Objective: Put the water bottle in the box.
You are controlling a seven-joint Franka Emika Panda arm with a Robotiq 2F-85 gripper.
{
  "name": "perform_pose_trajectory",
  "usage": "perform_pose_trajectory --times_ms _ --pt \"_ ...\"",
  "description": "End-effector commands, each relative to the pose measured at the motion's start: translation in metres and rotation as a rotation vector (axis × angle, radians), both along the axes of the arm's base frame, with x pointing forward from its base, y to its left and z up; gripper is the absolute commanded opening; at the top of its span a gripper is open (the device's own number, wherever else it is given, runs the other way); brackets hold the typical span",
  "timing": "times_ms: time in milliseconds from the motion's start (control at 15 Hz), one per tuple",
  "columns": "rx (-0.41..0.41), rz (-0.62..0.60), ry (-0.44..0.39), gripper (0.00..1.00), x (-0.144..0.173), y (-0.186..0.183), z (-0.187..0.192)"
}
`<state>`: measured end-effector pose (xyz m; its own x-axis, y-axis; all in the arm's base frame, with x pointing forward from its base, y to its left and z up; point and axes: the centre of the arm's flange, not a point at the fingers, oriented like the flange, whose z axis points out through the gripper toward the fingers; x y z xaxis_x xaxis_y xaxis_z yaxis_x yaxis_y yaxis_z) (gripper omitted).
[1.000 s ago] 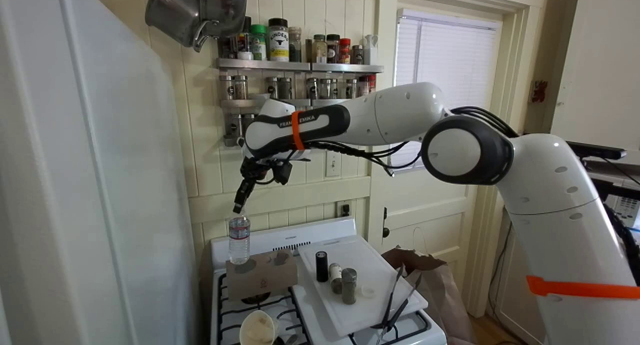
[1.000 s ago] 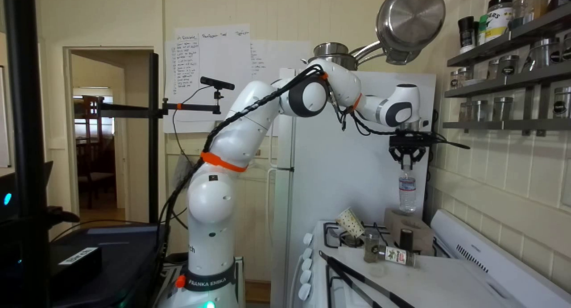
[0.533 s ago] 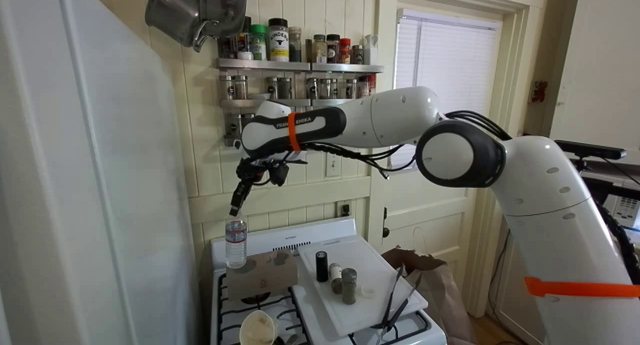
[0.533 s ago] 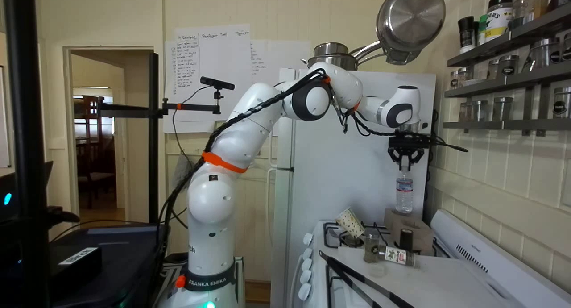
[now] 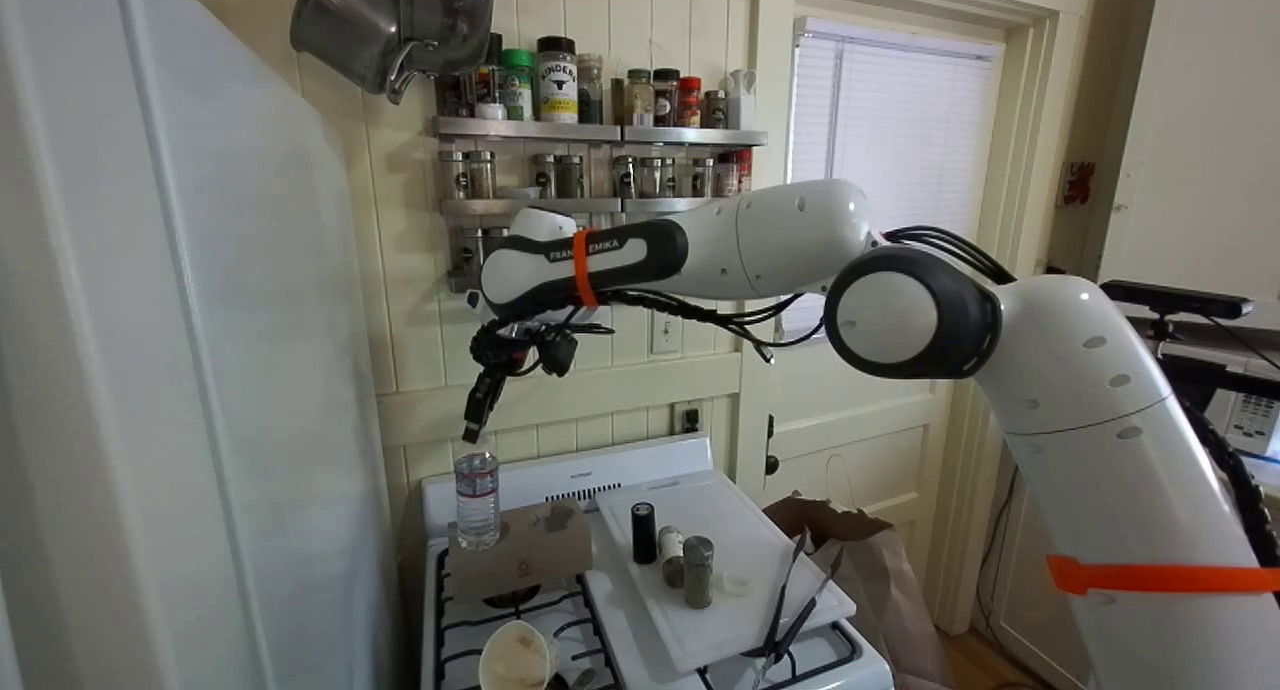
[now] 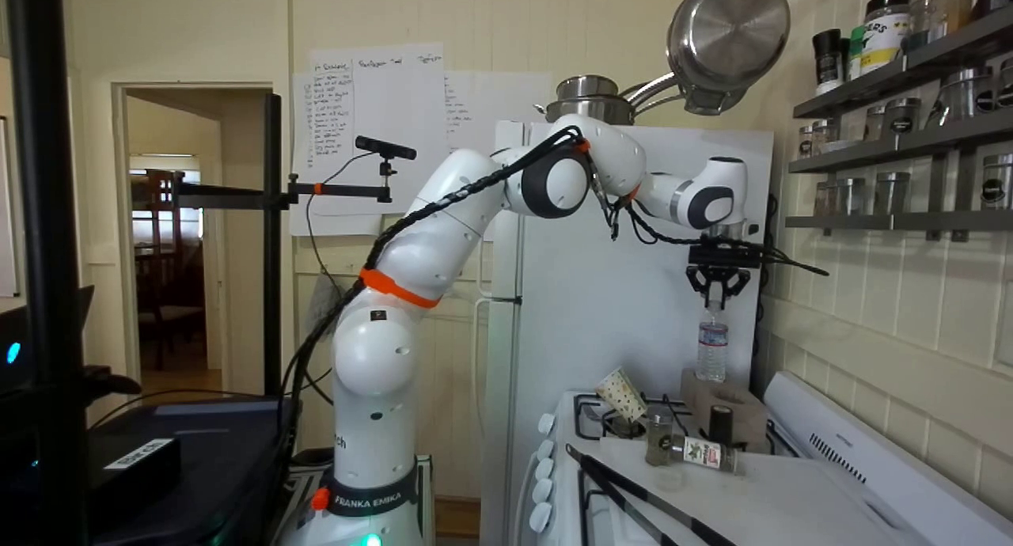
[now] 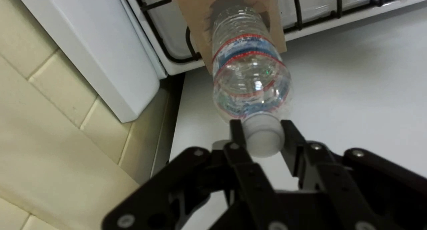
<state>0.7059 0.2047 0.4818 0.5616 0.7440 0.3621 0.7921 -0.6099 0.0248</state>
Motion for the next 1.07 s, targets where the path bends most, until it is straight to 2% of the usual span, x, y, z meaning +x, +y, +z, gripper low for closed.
perform_pose_trajectory --times_ms 0,333,400,533,667,733,800,867,933,1000 --pt "-0.024 -0.006 0.023 0.08 0.014 0.004 -0.004" --pt "-0.027 0.005 0.050 0.08 0.020 0.007 -0.019" --pt "-0.025 0.006 0.053 0.36 0.021 0.008 -0.021" --pt "-0.022 0.007 0.058 0.61 0.022 0.008 -0.023" --pt "-0.022 0.009 0.059 0.46 0.022 0.009 -0.021" --pt "-0.021 0.010 0.060 0.32 0.023 0.010 -0.019" --pt "-0.020 0.009 0.060 0.36 0.023 0.010 -0.018" --pt "-0.017 0.009 0.055 0.52 0.023 0.009 -0.014" --pt "-0.015 0.010 0.043 0.63 0.023 0.009 -0.008" --pt "-0.006 0.015 0.030 0.63 0.022 0.008 -0.001"
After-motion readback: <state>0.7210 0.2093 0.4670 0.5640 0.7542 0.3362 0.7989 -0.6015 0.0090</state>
